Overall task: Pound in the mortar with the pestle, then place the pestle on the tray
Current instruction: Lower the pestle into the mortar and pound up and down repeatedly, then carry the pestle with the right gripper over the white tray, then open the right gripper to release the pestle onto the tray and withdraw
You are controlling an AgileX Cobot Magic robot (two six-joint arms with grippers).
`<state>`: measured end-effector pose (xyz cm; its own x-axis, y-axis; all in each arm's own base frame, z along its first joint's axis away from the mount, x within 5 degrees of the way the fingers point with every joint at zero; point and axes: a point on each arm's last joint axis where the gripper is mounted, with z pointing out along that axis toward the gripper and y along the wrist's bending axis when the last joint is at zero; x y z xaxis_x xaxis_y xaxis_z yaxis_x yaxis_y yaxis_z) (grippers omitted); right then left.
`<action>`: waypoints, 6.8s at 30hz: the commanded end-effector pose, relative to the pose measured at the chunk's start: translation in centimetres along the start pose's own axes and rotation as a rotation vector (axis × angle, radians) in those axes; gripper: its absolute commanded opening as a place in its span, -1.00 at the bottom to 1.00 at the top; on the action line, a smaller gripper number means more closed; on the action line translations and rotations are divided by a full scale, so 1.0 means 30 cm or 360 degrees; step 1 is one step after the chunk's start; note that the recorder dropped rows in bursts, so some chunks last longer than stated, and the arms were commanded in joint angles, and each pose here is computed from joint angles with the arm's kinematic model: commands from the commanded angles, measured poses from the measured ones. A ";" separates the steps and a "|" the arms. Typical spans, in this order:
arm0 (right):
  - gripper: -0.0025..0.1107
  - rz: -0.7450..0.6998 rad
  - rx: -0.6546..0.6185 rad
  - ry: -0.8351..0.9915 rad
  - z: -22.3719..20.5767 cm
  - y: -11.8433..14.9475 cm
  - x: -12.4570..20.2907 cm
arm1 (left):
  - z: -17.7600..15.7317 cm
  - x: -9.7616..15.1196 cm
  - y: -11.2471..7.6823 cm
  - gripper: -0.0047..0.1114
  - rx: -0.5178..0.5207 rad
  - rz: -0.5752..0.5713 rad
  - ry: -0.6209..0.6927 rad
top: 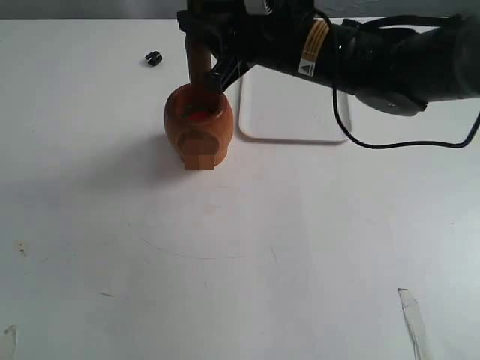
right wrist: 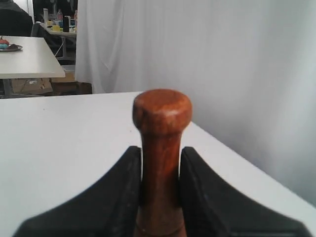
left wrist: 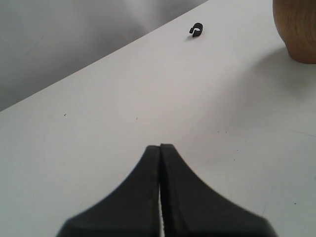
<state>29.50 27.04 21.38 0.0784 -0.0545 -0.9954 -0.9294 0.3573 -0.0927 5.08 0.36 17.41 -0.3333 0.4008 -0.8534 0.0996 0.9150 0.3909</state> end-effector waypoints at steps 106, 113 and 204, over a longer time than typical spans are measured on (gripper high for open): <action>-0.96 -0.0332 0.0426 0.0208 -0.131 0.007 -0.302 | 0.000 -0.001 -0.002 -0.92 0.0013 -0.0019 -0.0012; -0.96 -0.0235 0.0643 0.0454 -0.182 -0.059 -0.271 | 0.000 -0.001 -0.002 -0.92 0.0013 -0.0019 -0.0012; -0.96 -0.0054 0.0928 -0.0105 -0.515 0.037 -0.185 | 0.000 -0.001 -0.002 -0.92 0.0013 -0.0019 -0.0012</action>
<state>24.73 14.34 26.90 0.0856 -0.0799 -0.9931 -0.5592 0.8211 -0.1142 5.08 0.36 17.41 -0.3333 0.4008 -0.8534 0.0996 0.9150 0.3909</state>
